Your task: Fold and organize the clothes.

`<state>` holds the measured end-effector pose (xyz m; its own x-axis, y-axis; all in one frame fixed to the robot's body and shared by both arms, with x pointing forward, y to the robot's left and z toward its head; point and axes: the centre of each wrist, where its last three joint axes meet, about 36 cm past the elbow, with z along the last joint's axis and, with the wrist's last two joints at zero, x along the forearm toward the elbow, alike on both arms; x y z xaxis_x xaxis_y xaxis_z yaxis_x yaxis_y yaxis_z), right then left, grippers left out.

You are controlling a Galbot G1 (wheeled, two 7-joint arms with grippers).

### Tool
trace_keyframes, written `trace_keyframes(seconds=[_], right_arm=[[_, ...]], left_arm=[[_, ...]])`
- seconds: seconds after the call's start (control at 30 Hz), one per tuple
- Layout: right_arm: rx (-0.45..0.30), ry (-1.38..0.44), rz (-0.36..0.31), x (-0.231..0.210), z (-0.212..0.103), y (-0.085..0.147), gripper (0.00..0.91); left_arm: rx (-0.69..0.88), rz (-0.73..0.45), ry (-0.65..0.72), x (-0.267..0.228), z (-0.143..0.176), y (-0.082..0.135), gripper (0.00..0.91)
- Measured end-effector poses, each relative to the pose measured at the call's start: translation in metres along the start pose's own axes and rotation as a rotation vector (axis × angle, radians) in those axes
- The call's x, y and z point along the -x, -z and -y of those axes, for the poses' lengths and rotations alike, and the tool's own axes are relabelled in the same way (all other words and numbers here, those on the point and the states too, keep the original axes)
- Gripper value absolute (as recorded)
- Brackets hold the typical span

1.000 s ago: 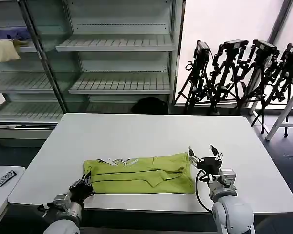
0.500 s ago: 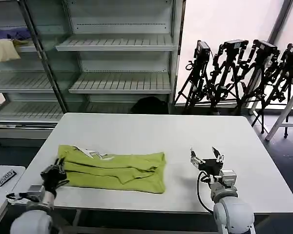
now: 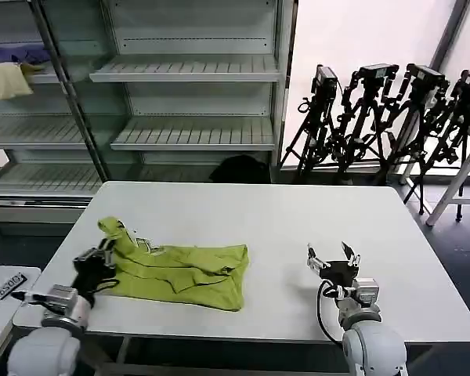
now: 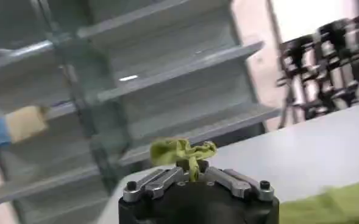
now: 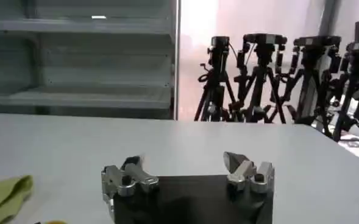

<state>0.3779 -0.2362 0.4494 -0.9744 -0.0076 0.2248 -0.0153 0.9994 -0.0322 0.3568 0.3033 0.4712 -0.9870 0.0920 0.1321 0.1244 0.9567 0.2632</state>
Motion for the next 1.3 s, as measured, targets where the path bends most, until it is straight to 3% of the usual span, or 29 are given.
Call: trace_keyframes(seconds=[0.23,0.43,0.93,1.03,1.3], right_arm=[[-0.004,-0.004,-0.003,-0.002,0.003,-0.003,0.907],[-0.005,-0.006,-0.006,-0.002,0.004,-0.005,0.907],[-0.004,-0.006,-0.01,0.0,0.004,-0.008,0.907],[-0.005,-0.008,-0.012,-0.001,0.005,-0.009,0.907],[-0.006,-0.008,-0.015,-0.003,0.006,-0.011,0.907]], left_arm=[[-0.069,0.001,-0.161,0.004,0.071,0.019,0.0],[-0.113,-0.006,-0.254,0.006,0.112,0.029,0.0],[-0.136,-0.027,-0.342,0.018,0.164,0.036,0.01],[-0.13,-0.041,-0.347,0.021,0.171,0.032,0.907],[-0.108,-0.078,-0.355,0.029,0.191,0.016,0.907]])
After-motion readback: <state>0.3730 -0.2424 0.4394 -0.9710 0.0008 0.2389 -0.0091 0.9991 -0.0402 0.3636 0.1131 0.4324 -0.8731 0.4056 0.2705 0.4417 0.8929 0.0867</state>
